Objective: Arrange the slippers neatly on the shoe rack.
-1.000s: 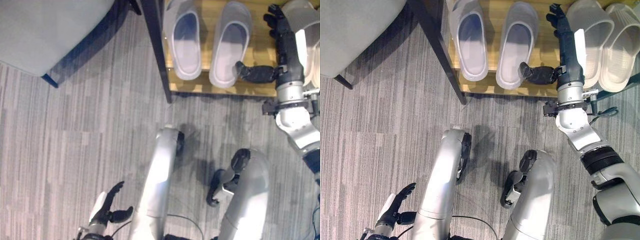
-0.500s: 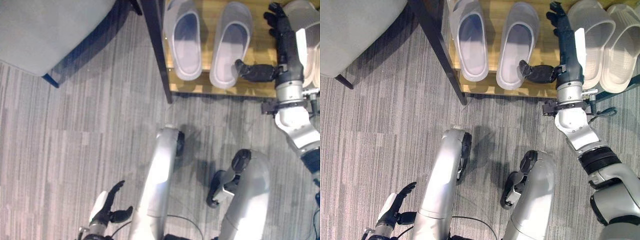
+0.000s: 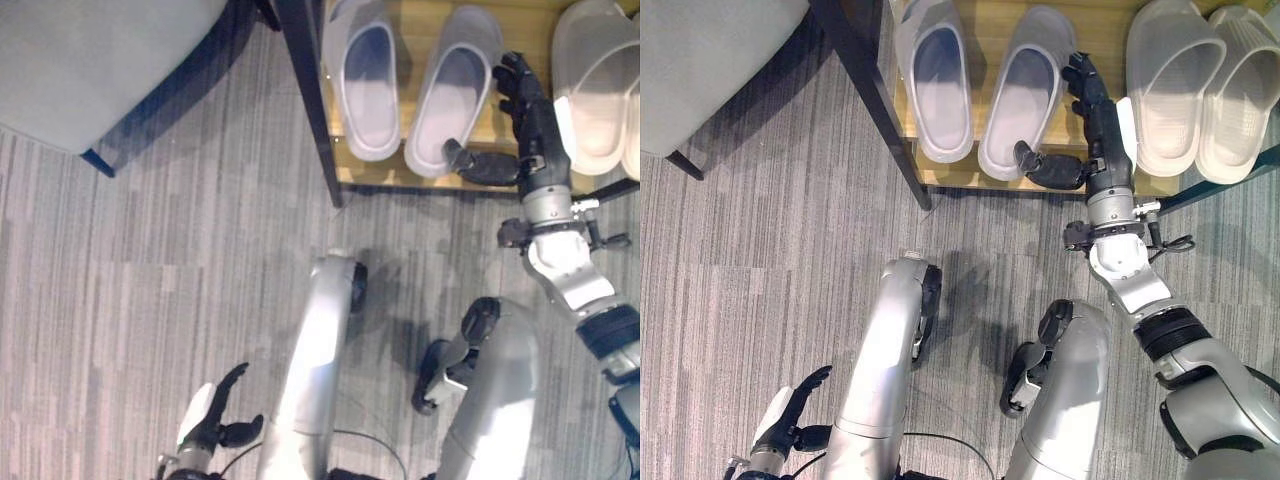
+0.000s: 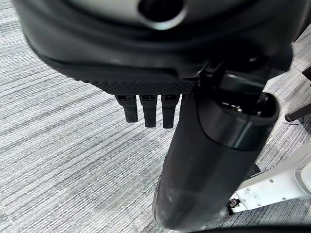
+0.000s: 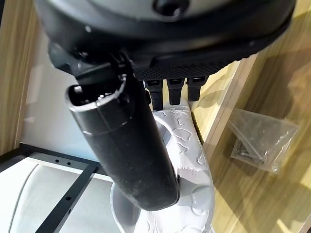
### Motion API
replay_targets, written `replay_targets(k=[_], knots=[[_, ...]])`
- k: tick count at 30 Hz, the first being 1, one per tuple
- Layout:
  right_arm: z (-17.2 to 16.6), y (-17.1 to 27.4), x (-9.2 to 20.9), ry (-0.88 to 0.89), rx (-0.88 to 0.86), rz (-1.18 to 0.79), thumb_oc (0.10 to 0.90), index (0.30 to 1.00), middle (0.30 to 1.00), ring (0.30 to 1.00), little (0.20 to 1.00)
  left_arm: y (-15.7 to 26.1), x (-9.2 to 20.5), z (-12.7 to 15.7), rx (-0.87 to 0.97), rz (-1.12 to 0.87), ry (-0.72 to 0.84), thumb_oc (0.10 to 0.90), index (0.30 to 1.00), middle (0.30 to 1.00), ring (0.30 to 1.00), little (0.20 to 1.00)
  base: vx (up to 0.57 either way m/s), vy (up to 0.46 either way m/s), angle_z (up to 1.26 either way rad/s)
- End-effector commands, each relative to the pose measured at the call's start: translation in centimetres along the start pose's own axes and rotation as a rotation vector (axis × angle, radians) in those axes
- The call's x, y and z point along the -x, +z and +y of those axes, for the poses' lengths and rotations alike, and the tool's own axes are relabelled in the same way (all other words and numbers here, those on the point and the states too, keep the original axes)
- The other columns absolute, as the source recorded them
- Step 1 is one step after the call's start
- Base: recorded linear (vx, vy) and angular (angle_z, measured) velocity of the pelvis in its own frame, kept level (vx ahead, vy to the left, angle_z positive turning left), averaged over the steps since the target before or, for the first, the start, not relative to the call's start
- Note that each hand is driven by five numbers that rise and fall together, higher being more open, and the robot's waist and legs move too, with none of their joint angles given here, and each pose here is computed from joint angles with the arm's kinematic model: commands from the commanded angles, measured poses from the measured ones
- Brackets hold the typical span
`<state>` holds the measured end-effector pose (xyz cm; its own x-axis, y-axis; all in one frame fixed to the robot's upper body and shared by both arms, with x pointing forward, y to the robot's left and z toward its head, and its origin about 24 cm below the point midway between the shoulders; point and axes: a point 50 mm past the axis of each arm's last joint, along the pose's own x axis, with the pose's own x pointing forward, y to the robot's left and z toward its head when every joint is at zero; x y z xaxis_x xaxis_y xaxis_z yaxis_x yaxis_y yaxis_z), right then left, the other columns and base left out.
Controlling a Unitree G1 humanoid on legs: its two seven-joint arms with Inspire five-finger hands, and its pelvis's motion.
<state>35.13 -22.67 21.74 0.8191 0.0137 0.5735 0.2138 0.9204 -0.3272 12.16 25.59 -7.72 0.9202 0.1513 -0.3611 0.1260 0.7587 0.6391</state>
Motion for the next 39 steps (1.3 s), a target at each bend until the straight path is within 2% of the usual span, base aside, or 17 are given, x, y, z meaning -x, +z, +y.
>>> replay_targets(k=[1, 8, 17, 23, 24, 28, 33, 39], knots=[[-0.4, 5.7, -3.0, -0.041, -0.111, -0.235, 0.8, 0.9, 0.9, 0.9, 0.9, -0.1, 1.3, -1.1, -0.053, -0.036, -0.067, 0.8, 0.9, 0.9, 0.9, 0.9, 0.0, 0.0, 0.0], [1.0, 6.1, -4.7, -0.082, -0.128, -0.222, 0.8, 0.9, 0.9, 0.9, 0.9, -0.5, 1.1, -1.0, -0.069, -0.018, -0.07, 0.8, 0.9, 0.9, 0.9, 0.9, 0.0, 0.0, 0.0], [0.8, 6.9, -6.8, -0.148, -0.093, -0.209, 0.8, 0.9, 0.9, 0.9, 0.9, -1.1, 1.2, -1.2, -0.075, 0.004, -0.084, 0.8, 0.9, 0.9, 0.9, 0.9, 0.0, 0.0, 0.0], [1.3, 7.4, -7.2, -0.076, -0.09, -0.211, 0.8, 0.9, 0.9, 0.9, 0.9, -1.2, 1.3, -1.4, -0.062, 0.019, -0.1, 0.8, 0.9, 0.9, 0.9, 0.9, 0.0, 0.0, 0.0], [1.2, 7.7, -7.0, -0.065, -0.133, -0.22, 0.8, 0.9, 0.9, 0.9, 0.9, -1.3, 1.4, -1.4, -0.052, 0.029, -0.095, 0.8, 0.9, 0.9, 0.9, 0.9, 0.0, 0.0, 0.0], [0.2, 8.0, -6.4, -0.099, -0.183, -0.256, 0.8, 0.9, 0.9, 0.9, 0.9, -1.5, 1.5, -1.5, -0.038, 0.045, -0.086, 0.8, 0.9, 0.9, 0.9, 0.9, 0.0, 0.0, 0.0], [-2.5, 7.7, -5.1, -0.152, -0.117, -0.292, 0.8, 0.9, 0.9, 0.9, 0.9, -1.7, 1.6, -1.4, -0.007, 0.071, -0.053, 0.8, 0.9, 0.9, 0.9, 0.9, 0.0, -0.006, 0.01], [-5.1, 8.4, -3.6, -0.253, -0.146, -0.369, 0.8, 0.9, 0.9, 0.9, 0.9, -1.6, 0.8, -1.1, 0.01, 0.073, -0.016, 0.8, 0.9, 0.9, 0.9, 0.9, 0.0, -0.055, 0.05]])
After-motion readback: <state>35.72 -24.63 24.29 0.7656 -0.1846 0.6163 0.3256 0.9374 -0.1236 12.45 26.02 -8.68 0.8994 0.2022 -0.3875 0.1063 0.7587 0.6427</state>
